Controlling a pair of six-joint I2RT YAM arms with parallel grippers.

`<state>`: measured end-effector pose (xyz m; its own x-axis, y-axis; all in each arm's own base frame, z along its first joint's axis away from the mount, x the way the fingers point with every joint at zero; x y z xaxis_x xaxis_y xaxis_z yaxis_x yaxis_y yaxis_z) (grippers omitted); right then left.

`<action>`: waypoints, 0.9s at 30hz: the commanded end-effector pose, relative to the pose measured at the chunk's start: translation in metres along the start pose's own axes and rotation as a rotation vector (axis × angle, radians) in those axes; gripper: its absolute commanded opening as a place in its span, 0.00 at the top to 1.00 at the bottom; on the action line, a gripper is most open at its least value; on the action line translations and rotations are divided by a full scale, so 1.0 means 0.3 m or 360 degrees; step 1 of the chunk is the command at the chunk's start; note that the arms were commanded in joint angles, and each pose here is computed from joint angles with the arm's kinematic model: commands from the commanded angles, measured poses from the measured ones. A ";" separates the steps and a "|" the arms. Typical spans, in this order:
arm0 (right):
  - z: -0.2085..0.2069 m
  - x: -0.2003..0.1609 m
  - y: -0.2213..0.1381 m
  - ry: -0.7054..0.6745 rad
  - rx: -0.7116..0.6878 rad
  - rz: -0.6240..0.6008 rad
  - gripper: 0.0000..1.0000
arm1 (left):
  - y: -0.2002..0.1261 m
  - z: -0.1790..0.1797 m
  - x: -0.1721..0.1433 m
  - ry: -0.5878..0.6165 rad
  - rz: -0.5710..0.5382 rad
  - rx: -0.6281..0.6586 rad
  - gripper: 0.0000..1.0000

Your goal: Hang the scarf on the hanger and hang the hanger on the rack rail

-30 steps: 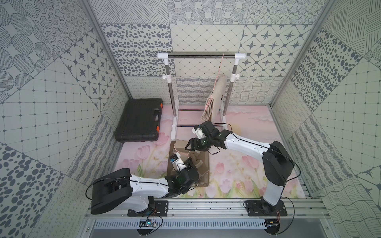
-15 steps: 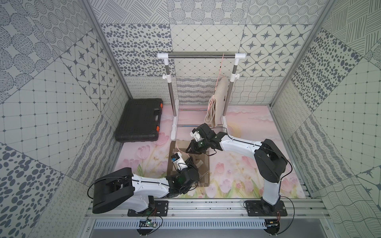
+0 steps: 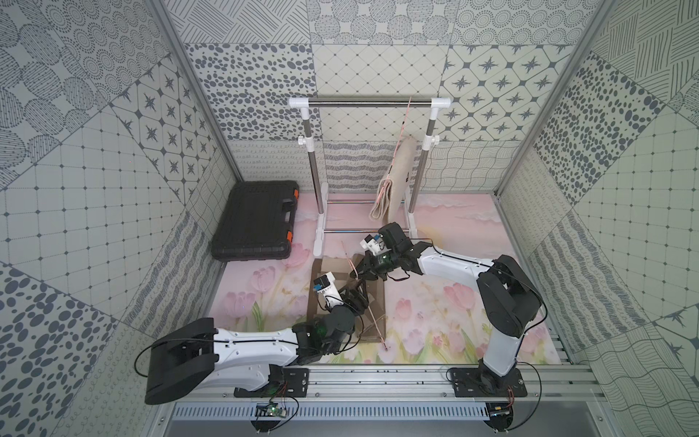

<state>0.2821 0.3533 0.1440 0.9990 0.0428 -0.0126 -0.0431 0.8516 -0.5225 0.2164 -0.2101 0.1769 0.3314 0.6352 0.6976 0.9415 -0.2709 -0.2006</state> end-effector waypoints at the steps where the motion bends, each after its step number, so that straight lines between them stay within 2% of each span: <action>1: 0.008 0.049 -0.048 -0.0154 0.0173 -0.0115 1.00 | -0.074 -0.033 0.065 0.0260 0.0103 -0.0120 0.31; 4: -0.007 0.059 -0.073 -0.0115 0.0267 -0.0119 1.00 | -0.089 0.007 0.066 0.0263 0.0240 -0.0075 0.33; 8: -0.022 0.052 -0.085 -0.0114 0.0283 -0.0106 1.00 | -0.052 0.139 -0.015 0.0085 0.0565 0.0133 0.29; 13: -0.026 0.062 -0.109 -0.0105 0.0301 -0.0141 1.00 | 0.019 0.150 -0.093 0.0100 0.0862 0.0353 0.26; 20: -0.019 0.066 -0.138 -0.0122 0.0294 -0.0167 1.00 | 0.110 0.163 -0.162 0.0064 0.1074 0.0548 0.21; 23: -0.026 0.071 -0.154 -0.0117 0.0289 -0.0188 1.00 | 0.103 0.214 -0.173 0.0048 0.1142 0.0713 0.21; 27: -0.031 0.072 -0.167 -0.0115 0.0288 -0.0204 1.00 | 0.102 0.247 -0.180 0.0037 0.1188 0.0784 0.21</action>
<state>0.2962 0.3102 0.1507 0.9989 -0.0232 -0.0417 0.0060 0.9279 -0.3729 0.2522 -0.2094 0.1066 0.7934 0.4215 0.4392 0.5774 -0.2925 -0.7623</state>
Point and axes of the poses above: each gripper's point midway between its finger pads, its own y axis out along the fingers, its own z axis along the line the jaws close on, x = y × z, the point moved 3 cm from there along -y, back along the fingers, and after that the axes turned 2 degrees about y, right-handed, at the moved point
